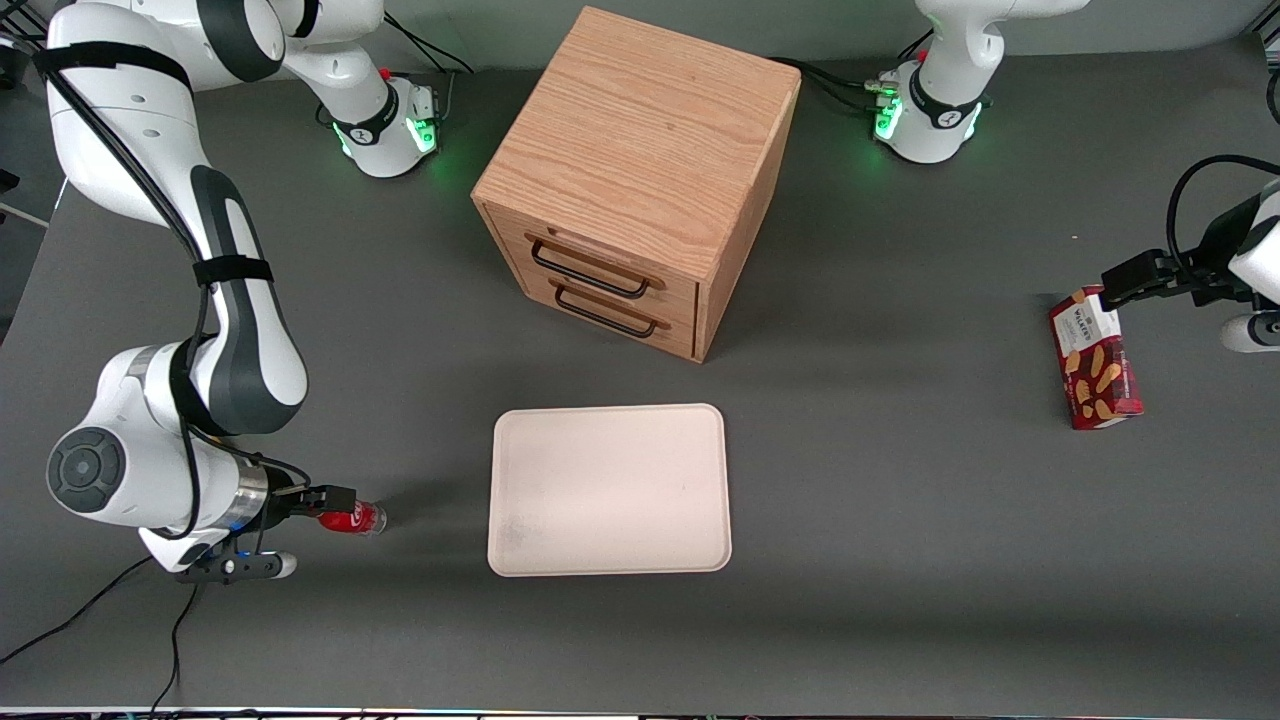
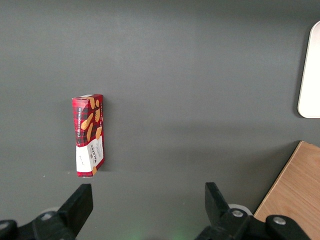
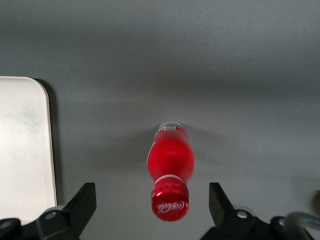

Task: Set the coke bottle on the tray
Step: 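Close the right gripper around the red bottle's neck, then lift the bottle and carry it with the right gripper onto the white tray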

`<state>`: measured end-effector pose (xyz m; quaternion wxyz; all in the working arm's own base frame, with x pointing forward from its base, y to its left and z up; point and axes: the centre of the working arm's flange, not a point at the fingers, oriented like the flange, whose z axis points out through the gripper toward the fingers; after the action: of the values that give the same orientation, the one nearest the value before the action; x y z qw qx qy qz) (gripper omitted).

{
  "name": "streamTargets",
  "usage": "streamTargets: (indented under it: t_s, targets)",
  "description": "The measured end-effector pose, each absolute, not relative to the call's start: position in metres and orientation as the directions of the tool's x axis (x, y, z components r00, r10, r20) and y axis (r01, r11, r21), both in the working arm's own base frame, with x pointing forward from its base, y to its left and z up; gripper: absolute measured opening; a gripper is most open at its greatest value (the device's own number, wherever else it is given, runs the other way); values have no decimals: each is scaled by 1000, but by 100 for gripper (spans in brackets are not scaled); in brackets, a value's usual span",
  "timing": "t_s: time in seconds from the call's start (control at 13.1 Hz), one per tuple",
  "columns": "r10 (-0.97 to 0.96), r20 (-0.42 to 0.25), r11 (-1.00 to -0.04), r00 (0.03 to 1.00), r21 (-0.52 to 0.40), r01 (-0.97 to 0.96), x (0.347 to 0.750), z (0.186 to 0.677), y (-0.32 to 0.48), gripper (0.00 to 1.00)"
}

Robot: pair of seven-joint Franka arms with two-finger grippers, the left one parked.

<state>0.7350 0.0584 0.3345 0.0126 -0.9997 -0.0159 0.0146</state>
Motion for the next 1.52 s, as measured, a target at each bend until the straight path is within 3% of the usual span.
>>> streamTargets:
  t_s: [0.53,0.76,0.84,1.07,1.52]
  targets:
    - [27,-32,-999,999,-24,27,733,324,53,96]
    - [28,-19,-999,999,-24,28,734,324,53,67]
    - [29,-14,-999,999,-24,29,734,324,52,67]
    - [30,-11,-999,999,-21,29,734,324,51,32]
    - [46,16,-999,999,-21,47,736,343,50,31]
